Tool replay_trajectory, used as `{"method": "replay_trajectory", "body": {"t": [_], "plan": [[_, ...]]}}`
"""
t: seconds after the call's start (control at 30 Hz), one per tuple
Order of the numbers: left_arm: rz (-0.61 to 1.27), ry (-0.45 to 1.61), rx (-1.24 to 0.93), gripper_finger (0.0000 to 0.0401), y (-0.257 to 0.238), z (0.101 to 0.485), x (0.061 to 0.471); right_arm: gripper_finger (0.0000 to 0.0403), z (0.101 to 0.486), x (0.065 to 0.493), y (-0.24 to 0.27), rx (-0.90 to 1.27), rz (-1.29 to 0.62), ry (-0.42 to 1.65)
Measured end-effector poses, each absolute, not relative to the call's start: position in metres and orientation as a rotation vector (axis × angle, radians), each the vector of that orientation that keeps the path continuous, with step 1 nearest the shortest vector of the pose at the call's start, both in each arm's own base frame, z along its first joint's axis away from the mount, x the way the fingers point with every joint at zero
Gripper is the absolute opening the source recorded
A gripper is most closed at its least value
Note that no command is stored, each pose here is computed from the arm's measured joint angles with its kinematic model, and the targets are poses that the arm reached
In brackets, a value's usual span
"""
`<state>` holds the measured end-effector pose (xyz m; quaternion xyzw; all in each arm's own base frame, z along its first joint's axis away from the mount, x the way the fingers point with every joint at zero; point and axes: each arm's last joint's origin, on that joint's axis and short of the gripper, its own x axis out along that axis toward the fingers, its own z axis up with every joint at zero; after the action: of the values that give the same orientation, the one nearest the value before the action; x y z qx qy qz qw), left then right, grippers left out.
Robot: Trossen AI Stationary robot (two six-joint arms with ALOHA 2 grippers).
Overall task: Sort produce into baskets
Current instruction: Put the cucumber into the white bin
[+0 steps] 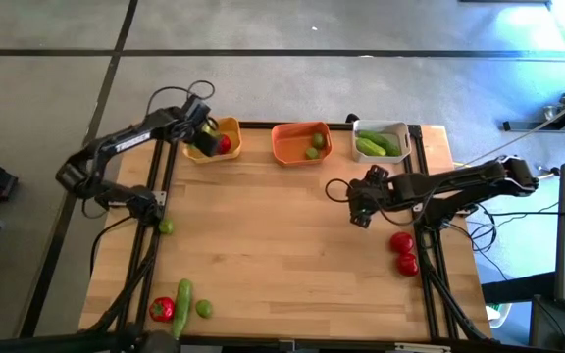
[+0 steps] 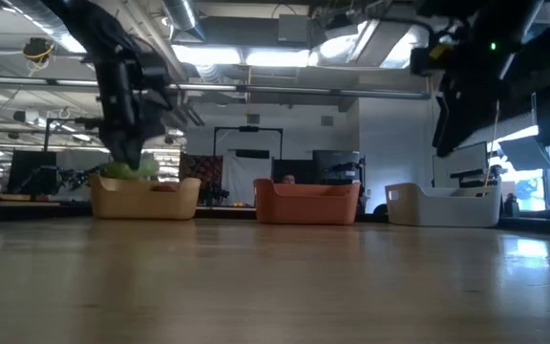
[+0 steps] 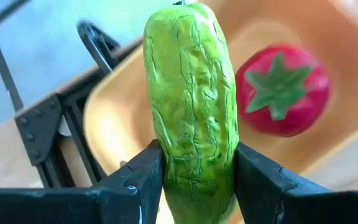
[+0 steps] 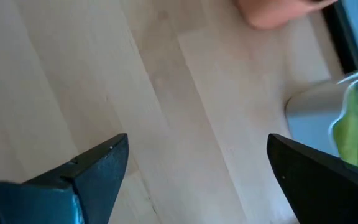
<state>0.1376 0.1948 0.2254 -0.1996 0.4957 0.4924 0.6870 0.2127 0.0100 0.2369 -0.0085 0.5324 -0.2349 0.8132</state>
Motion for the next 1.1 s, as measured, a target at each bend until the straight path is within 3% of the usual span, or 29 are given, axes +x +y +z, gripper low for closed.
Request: {"method": "replay_trajectory", "body": {"t": [0.4, 0.7, 1.1], "plan": [[0.996, 0.87, -0.34, 0.0164, 0.15, 0.271, 0.143, 0.0369, 0.277, 0.189, 0.008, 0.025, -0.424, 1.002], [0.638, 0.67, -0.311, 0.0164, 0.117, 0.288, 0.175, 0.0369, 0.299, 0.179, 0.008, 0.041, -0.355, 0.823], [0.29, 0.465, -0.132, 0.0164, 0.072, 0.301, 0.226, 0.0369, 0.312, 0.211, 0.004, -0.005, -0.25, 0.541]]}}
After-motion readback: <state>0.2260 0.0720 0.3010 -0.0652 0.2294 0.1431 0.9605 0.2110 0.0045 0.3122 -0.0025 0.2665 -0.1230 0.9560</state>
